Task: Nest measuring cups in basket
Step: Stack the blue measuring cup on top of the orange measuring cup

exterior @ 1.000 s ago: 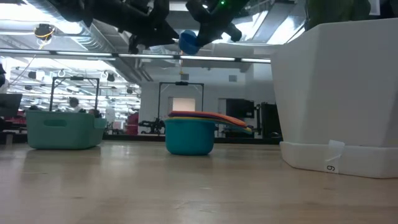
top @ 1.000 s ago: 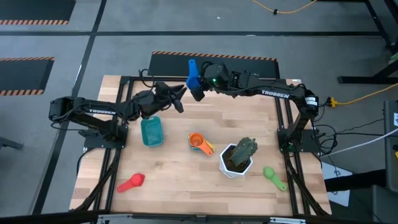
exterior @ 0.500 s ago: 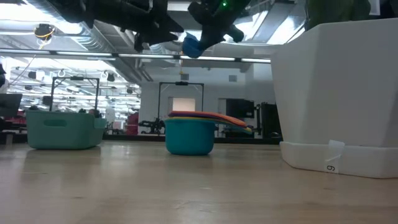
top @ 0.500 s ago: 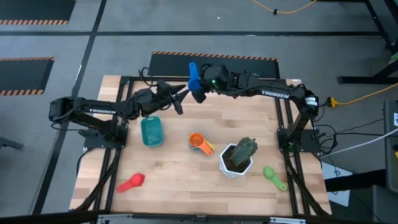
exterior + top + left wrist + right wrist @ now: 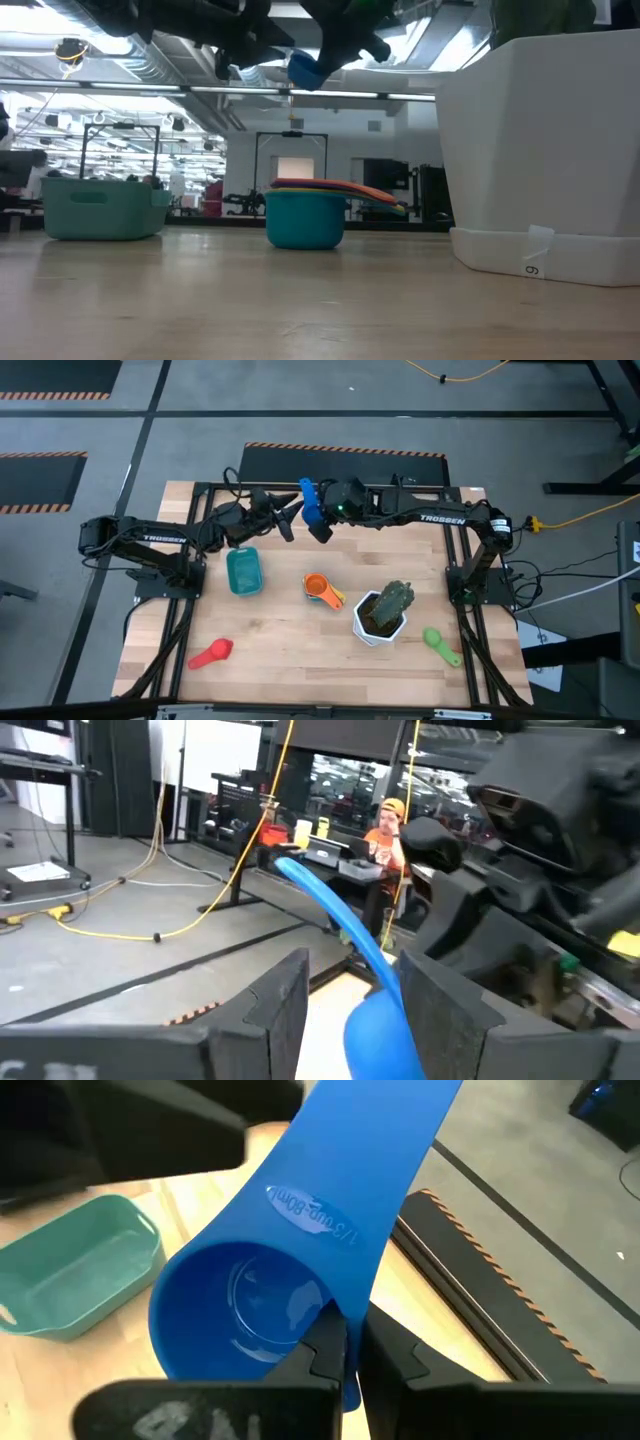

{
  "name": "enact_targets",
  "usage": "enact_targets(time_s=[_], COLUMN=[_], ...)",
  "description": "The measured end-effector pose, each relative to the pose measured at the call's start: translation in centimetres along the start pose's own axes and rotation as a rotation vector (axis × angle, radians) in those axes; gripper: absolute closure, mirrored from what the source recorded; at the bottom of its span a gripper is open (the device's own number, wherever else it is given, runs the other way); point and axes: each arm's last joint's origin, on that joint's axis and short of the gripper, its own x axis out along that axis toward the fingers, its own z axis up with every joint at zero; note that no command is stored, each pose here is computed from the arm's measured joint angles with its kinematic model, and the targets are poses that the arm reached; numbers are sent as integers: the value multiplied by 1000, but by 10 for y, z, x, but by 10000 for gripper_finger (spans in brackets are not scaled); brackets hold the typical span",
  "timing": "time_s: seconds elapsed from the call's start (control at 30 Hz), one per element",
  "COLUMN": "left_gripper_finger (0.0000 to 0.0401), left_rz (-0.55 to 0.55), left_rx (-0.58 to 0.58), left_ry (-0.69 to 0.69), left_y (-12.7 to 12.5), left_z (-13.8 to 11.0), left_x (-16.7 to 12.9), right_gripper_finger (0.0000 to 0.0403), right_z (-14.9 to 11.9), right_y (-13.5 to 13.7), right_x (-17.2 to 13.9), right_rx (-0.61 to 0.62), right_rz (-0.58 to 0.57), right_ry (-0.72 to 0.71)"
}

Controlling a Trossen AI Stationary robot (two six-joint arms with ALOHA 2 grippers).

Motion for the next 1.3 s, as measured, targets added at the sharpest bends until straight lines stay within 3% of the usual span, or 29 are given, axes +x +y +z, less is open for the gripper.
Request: enact_targets(time_s=[0.7, 1.3], left_gripper_finger=[260, 365], left_rz=[-31, -33], left_rx=[-30, -36], left_ry=[-53, -53], left_y=[-2, -2], left_z=[6, 6], left_x=[0, 0], right_gripper_finger=[385, 385], right_z=[6, 7], right_y=[14, 14], right_x=[-5, -5], right_rx=[-17, -9], right_rz=[51, 52], right_ry=[-84, -98])
